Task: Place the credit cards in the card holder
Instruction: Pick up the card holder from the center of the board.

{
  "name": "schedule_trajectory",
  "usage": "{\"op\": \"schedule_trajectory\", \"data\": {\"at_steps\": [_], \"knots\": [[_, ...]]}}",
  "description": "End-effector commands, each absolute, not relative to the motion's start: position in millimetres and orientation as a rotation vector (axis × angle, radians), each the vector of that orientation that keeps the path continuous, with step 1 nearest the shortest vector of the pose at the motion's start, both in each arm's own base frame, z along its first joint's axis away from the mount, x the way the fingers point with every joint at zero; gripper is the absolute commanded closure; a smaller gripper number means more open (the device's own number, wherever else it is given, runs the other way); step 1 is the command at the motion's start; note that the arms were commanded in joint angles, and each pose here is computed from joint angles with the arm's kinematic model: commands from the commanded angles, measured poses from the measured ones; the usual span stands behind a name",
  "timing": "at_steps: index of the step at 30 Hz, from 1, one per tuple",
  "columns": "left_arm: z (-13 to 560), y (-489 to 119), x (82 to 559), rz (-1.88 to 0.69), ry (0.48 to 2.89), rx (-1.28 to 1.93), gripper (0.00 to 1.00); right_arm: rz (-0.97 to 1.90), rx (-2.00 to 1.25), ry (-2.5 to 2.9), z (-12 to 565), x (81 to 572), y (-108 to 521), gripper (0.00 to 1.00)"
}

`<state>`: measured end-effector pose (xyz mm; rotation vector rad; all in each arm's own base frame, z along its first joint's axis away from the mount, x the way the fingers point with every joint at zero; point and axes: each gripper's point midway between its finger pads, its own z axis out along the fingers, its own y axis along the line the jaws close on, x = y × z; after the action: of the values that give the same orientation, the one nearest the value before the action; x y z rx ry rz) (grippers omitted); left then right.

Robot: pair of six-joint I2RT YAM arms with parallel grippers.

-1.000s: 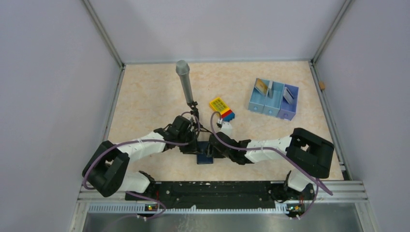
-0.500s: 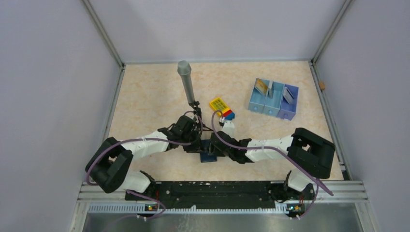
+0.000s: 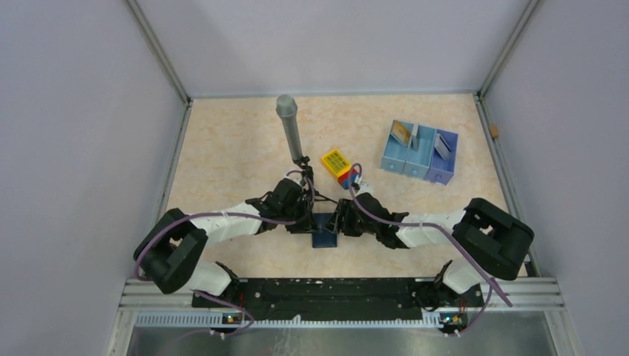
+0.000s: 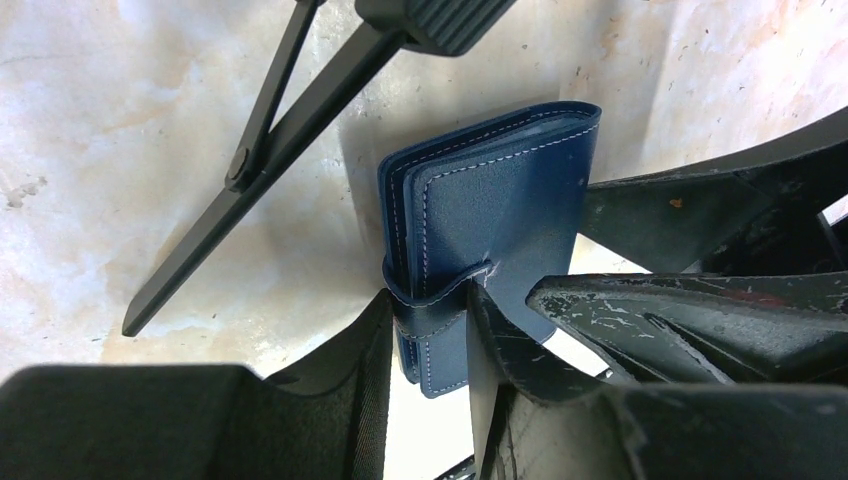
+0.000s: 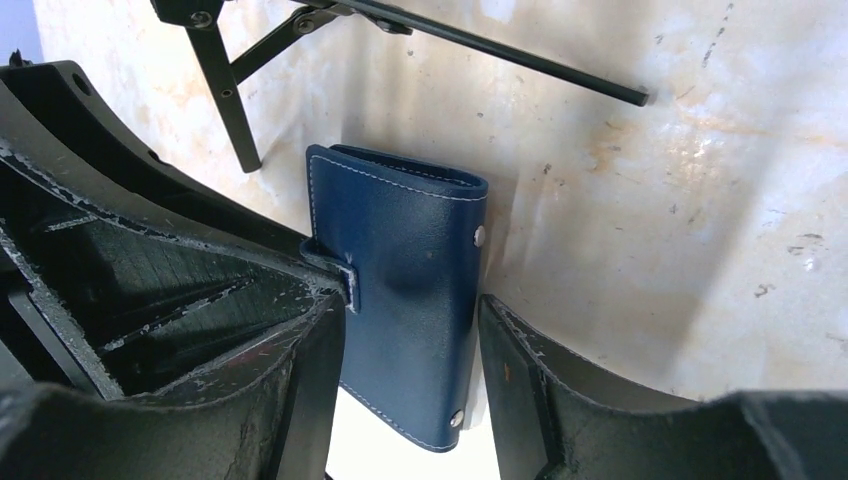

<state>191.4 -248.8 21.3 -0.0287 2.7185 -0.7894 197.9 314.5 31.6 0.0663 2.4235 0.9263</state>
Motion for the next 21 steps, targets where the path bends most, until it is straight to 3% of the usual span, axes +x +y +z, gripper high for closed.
{"op": "schedule_trajectory", "data": {"at_steps": [1, 6, 15, 18, 21], "knots": [[-43.4, -177.0, 140.7, -0.334, 2.966, -0.016, 0.68, 0.825, 0.061, 2.532, 2.0, 184.8, 283.4, 0.48], [-40.0, -176.3, 140.7, -0.348, 2.949, -0.028, 0.67, 0.833, 0.064, 2.524, -0.6, 184.4, 278.9, 0.46], [-31.5, -185.8, 143.6, -0.476, 2.87, 0.036, 0.66, 1.188, -0.03, 2.436, 8.3, 172.5, 320.3, 0.48], [-26.9, -188.7, 145.0, -0.525, 2.83, 0.041, 0.67, 1.217, -0.024, 2.426, 8.1, 170.5, 321.1, 0.57], [-19.3, -190.7, 148.4, -0.566, 2.777, 0.033, 0.67, 1.244, -0.008, 2.403, 12.0, 168.7, 319.3, 0.73]]}}
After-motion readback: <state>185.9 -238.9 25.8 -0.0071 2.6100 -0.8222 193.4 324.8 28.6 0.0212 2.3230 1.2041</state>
